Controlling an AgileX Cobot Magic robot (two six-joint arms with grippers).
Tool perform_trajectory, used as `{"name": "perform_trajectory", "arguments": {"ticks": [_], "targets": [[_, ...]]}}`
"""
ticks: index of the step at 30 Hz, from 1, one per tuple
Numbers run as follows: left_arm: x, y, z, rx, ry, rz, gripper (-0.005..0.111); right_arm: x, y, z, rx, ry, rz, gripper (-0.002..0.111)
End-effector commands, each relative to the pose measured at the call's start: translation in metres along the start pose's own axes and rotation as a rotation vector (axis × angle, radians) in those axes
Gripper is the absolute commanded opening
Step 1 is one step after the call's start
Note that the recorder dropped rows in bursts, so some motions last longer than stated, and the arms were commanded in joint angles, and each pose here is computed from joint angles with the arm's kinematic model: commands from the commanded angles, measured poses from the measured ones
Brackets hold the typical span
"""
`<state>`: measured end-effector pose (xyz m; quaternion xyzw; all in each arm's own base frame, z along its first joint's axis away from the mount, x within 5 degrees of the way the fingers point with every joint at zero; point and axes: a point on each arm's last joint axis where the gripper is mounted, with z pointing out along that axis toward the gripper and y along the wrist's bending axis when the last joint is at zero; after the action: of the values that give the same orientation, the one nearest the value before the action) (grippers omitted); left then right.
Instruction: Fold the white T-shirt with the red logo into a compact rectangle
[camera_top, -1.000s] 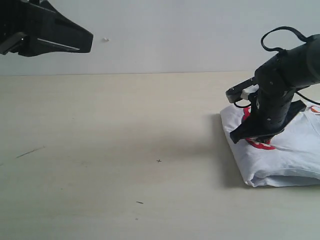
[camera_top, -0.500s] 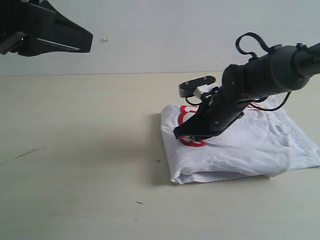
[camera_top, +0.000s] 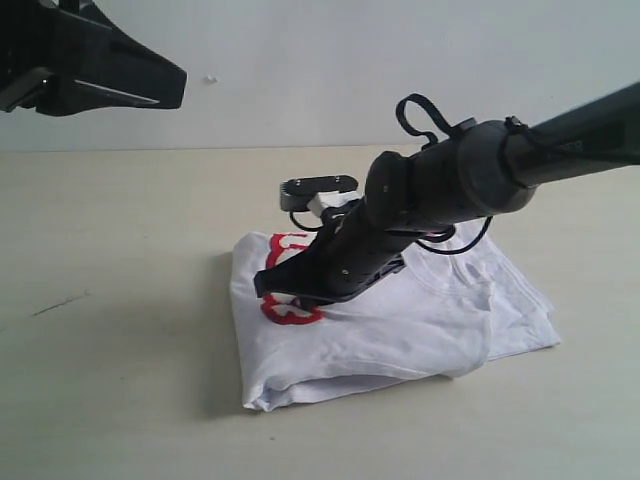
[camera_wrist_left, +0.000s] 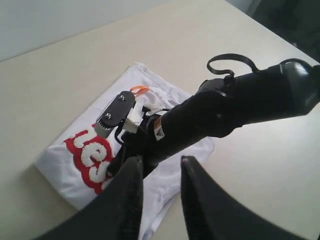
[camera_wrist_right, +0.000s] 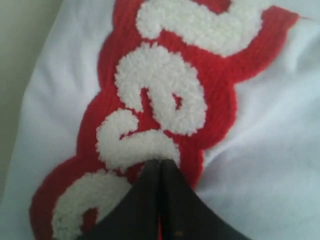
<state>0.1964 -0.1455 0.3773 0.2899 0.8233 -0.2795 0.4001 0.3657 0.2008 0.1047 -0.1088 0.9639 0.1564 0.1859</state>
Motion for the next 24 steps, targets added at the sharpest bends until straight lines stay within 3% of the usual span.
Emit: {"name": "perform_trajectory", "arguments": {"ticks": [1, 6, 9, 13, 17, 20, 24], "targets": [[0.001, -0.001, -0.002, 0.006, 0.001, -0.009, 0.028, -0.003, 0.026, 0.003, -0.048, 0.036, -0.048, 0.006], [0.001, -0.001, -0.002, 0.007, 0.003, -0.009, 0.028, -0.016, 0.035, -0.008, -0.064, 0.001, -0.075, 0.022], [0.001, -0.001, -0.002, 0.008, 0.005, -0.009, 0.028, -0.022, 0.032, -0.028, -0.036, -0.003, -0.152, 0.024], [0.002, -0.002, -0.002, 0.014, 0.019, -0.009, 0.028, -0.024, 0.014, -0.053, 0.090, 0.060, -0.195, 0.018], [0.003, -0.001, -0.003, 0.004, 0.025, 0.014, 0.021, -0.012, -0.004, -0.066, 0.247, 0.114, -0.214, 0.000], [0.004, 0.000, -0.003, -0.013, 0.037, 0.038, 0.000, -0.001, -0.009, -0.069, 0.263, 0.111, -0.225, 0.000], [0.004, 0.000, -0.006, -0.020, 0.033, 0.049, 0.000, 0.016, -0.014, -0.068, 0.268, 0.159, -0.220, 0.000]]}}
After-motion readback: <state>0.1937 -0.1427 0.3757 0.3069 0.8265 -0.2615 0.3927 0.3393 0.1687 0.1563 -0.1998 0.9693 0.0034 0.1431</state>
